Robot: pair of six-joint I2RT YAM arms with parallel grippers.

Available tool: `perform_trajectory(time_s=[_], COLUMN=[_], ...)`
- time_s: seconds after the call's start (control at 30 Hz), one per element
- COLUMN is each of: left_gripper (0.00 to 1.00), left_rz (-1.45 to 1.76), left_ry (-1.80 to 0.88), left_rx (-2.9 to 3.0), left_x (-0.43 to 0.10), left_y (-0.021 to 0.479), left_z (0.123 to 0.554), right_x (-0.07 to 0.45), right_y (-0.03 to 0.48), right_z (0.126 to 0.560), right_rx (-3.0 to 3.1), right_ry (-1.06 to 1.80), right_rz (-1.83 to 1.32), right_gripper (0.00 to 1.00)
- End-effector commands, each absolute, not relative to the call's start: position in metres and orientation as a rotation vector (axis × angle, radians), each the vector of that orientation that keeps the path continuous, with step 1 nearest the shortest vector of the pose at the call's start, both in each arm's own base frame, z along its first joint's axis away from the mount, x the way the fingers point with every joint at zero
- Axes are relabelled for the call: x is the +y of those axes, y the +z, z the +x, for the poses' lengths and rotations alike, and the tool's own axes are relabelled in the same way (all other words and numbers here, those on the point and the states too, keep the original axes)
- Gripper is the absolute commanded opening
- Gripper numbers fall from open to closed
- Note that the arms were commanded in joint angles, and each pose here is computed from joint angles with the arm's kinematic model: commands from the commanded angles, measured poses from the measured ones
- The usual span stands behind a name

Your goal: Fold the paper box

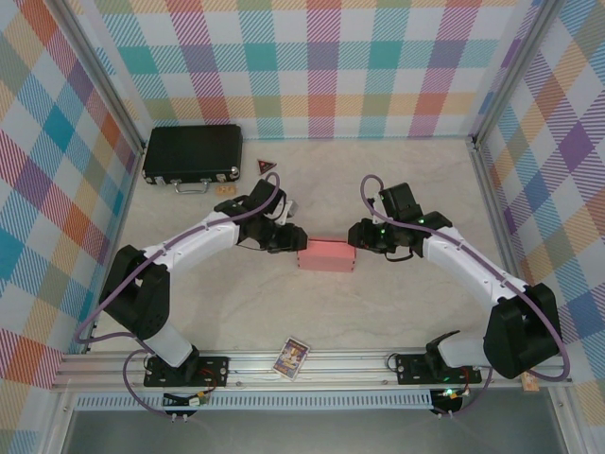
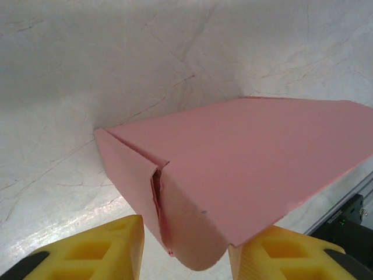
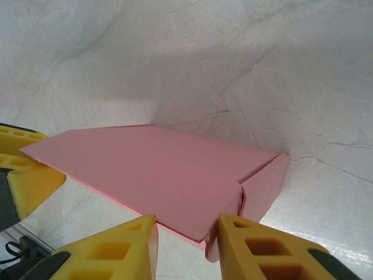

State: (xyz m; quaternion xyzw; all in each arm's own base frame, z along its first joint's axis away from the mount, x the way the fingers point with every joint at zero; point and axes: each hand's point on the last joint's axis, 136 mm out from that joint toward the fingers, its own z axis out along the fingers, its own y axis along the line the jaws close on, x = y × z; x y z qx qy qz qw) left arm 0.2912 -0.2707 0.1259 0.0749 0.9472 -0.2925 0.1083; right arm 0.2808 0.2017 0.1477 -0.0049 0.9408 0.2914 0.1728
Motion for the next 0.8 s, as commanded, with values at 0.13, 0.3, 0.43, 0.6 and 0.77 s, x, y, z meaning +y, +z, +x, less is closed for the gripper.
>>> perform_trajectory(time_s=[0.13, 0.3, 0.43, 0.6, 0.77], left_gripper=[0.39, 0.35, 0.34, 0.32, 0.32], left_rz=[0.235, 0.231, 0.229, 0.227, 0.235], left_ry=[-0.864, -0.868, -0.874, -0.881, -0.903], left_rx=[2.757, 2.760, 2.764, 2.765, 2.759], left_x=[-0.266, -0.266, -0.265, -0.265, -0.266], left_y=[0.133, 0.130, 0.129, 0.126, 0.128], left_z=[0.284, 0.282, 0.280, 0.278, 0.275], right_x=[0.203, 0.201, 0.201, 0.202, 0.200], right_y=[0.143, 0.139, 0.135, 0.130, 0.125], right_z=[0.271, 0.267, 0.264, 0.262, 0.260], right_rx=[2.681, 2.694, 2.705, 2.723, 2.740], right_ry=[0.838, 0.831, 0.831, 0.822, 0.806], right_rz=[-0.035, -0.042, -0.053, -0.066, -0.070], right_gripper=[0.30, 0.29, 0.29, 0.29, 0.29])
